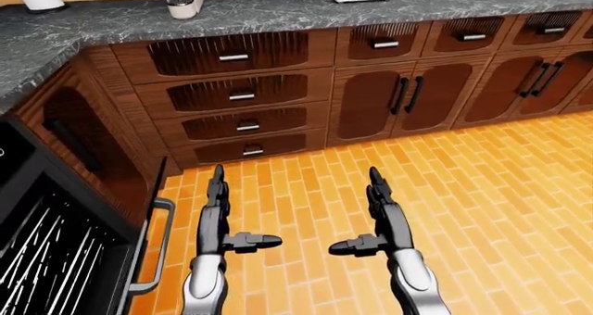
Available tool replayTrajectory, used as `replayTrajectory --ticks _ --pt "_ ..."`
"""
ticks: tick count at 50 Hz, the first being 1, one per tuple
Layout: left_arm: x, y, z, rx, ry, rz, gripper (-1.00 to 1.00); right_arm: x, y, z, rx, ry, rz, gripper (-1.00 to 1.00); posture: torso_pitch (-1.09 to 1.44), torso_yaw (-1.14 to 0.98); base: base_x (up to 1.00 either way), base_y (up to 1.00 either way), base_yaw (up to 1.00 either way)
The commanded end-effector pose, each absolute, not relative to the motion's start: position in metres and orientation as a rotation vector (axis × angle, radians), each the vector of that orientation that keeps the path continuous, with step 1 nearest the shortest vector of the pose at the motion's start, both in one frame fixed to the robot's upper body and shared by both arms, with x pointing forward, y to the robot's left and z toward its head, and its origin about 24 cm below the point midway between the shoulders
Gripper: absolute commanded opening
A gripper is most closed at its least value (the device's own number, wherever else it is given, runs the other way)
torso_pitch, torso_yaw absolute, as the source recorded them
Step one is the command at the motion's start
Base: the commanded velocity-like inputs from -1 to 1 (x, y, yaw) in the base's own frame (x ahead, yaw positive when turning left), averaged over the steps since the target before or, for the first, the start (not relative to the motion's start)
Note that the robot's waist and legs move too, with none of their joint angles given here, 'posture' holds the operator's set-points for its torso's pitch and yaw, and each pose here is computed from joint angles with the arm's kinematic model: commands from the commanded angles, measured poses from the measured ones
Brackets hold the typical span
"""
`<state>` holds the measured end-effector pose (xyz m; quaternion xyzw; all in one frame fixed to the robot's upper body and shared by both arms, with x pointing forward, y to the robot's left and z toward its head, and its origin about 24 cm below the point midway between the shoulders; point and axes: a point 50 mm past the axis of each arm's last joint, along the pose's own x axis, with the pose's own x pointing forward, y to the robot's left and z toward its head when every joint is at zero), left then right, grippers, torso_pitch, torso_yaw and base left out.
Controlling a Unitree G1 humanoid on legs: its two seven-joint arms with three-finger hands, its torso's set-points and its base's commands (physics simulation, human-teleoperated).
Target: Close the dishwasher door
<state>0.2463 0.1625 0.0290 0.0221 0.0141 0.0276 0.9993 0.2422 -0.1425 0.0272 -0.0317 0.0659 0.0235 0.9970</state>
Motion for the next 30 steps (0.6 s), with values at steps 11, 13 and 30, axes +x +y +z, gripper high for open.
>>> replayTrajectory --ticks 11,13,30 --pt "0.2488 0.1625 0.0457 0.045 -0.059 0.055 1.00 0.2452 -0.1397 0.0421 -0.068 0.054 0.058 1.00 0.00 0.00 0.00 0.28 0.00" --pt "0.2488 0.1625 0.0458 0.045 -0.059 0.055 1.00 0.2455 -0.1398 0.0414 -0.067 0.054 0.058 1.00 0.00 0.00 0.00 0.32 0.00" --pt "0.2490 0.1605 0.0437 0.048 -0.055 0.049 1.00 0.2477 -0.1373 0.0401 -0.066 0.058 0.068 1.00 0.00 0.00 0.00 0.34 0.00"
